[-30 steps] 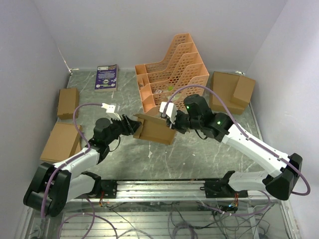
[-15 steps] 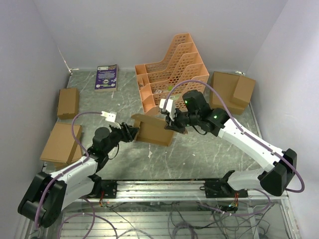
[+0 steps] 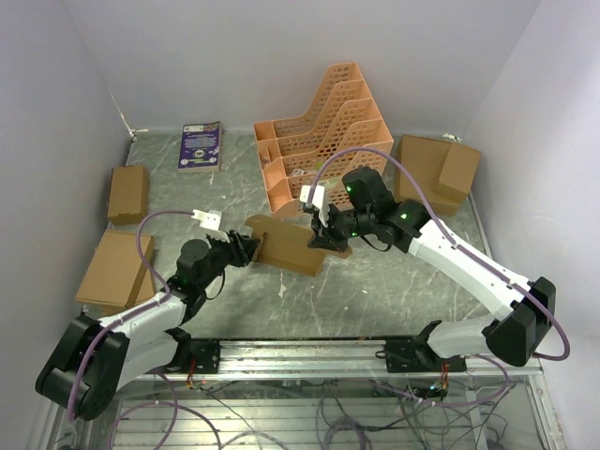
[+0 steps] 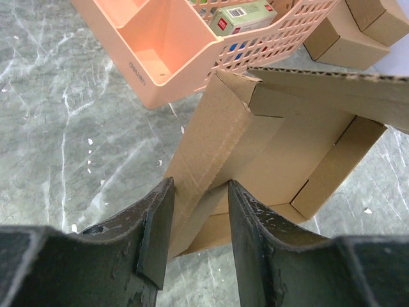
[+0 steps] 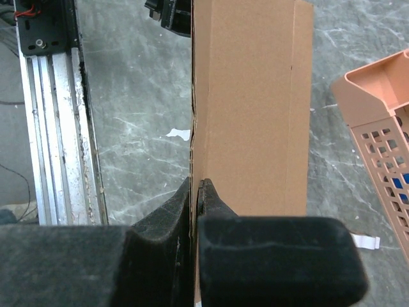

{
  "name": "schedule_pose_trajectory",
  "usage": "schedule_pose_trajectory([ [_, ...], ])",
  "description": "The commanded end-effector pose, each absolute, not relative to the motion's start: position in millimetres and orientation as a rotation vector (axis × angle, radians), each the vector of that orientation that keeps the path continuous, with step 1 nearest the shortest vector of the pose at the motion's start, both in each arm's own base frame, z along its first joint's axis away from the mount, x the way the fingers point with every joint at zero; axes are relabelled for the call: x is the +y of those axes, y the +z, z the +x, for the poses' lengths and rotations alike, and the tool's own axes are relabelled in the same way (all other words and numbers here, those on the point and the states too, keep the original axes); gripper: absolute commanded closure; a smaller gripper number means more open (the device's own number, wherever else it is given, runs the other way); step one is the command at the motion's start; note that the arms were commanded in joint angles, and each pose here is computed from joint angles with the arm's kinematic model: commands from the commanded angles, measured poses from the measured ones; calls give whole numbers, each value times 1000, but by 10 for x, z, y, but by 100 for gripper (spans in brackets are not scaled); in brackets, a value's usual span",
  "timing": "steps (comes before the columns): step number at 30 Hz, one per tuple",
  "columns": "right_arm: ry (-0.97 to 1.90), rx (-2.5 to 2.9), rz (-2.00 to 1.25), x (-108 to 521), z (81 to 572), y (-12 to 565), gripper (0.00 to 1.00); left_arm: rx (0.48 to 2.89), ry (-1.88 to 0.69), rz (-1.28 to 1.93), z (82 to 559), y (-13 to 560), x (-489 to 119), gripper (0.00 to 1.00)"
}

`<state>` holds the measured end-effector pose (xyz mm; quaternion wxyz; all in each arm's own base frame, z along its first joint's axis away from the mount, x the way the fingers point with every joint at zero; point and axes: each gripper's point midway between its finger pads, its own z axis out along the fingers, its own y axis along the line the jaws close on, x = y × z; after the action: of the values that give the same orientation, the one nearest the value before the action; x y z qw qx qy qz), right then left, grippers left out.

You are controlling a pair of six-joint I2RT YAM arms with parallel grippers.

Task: Fold the paper box

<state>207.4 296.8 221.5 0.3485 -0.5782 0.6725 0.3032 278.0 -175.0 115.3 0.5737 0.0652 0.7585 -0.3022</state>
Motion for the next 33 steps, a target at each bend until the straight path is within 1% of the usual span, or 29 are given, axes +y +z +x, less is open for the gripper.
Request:
schedule_pose_trajectory([
  [1,834,1712,-1474,2997,2102,2349,100,1735,-677,148,2839,1246,-1741,51],
  [7,851,1723,-1467,2974,2159,2360,100,1692,-636,160,2855,1317,-1714,54],
  [12,871,1727,-1468,2997,2158,2384,100,1644,-600,189,2859,1410,-1726,52],
  [18,891,1730,-1471,3020,2150,2403,100,1655,-574,193,2895,1371,-1746,52],
  [27,884,1730,-1469,3012,2162,2417,100,1681,-524,153,2946,1328,-1683,57],
  [33,890,1728,-1472,3017,2149,2412,100,1705,-494,116,2986,1310,-1636,64],
])
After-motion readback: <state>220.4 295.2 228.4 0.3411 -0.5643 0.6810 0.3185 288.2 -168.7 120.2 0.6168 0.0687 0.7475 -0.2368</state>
